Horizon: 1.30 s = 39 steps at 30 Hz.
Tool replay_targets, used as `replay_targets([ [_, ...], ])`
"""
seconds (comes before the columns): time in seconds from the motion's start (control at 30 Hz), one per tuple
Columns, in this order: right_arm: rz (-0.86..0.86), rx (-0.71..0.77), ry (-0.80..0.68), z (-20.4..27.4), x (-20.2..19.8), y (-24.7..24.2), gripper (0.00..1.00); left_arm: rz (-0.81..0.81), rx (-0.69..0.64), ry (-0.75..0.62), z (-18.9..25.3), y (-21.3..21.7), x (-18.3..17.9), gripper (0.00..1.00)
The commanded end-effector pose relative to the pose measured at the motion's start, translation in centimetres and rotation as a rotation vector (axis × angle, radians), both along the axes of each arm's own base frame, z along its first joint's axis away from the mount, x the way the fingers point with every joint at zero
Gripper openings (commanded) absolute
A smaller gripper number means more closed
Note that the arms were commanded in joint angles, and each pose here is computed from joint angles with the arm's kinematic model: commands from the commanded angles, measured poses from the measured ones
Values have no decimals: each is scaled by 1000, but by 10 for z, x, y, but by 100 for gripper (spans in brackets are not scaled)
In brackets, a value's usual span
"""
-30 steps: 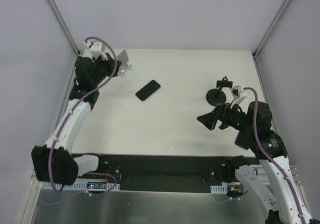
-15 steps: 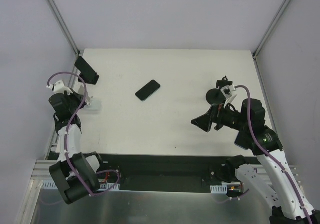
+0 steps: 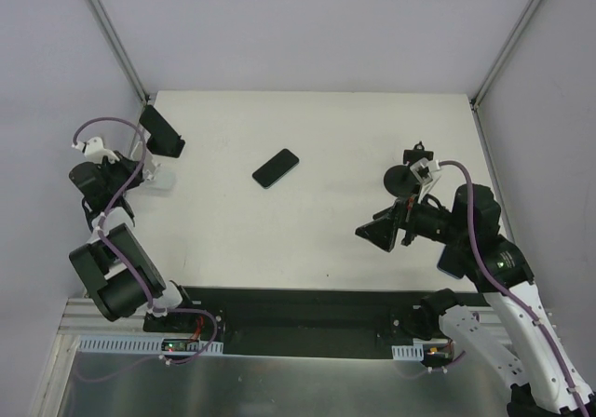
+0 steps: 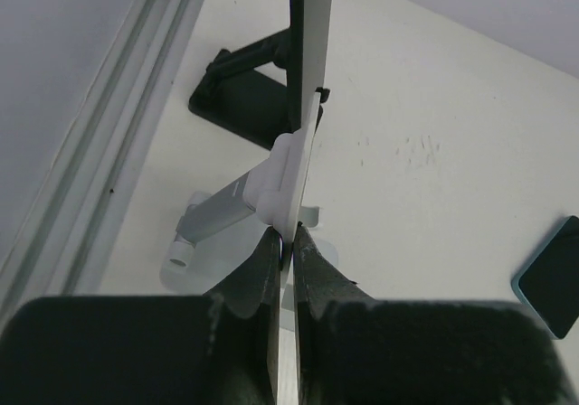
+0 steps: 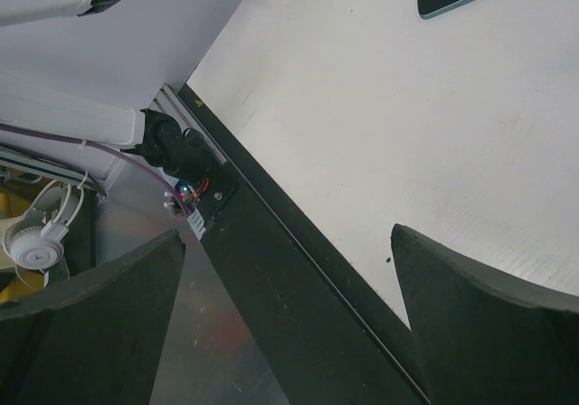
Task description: Place the phone on the phone stand
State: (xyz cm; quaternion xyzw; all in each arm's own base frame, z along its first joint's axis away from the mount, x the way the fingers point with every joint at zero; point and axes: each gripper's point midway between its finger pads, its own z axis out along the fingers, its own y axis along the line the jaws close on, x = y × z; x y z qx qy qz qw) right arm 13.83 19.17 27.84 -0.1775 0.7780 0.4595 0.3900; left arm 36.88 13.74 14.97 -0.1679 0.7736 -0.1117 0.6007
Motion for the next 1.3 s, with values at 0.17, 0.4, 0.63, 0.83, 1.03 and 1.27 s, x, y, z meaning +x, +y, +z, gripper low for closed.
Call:
replay_targets([
  [0.17,4,-35,-88,20,4,-3,100,-174,43,-203,37,10,31,0],
  [0.4,-28,-33,-92,18,8,-6,99,-165,33,-170,14,14,32,0],
  [0.63,-39,-10,-72,15,11,-3,100,-134,40,-162,4,19,32,0],
  [0.83,-45,12,-74,17,13,-2,100,-35,28,-123,-5,34,30,0],
  [1.03,-56,35,-77,19,13,-1,100,-9,4,-62,-13,39,31,0],
  [1.27,-64,53,-89,23,13,-2,100,-14,-3,-33,-16,40,32,0],
])
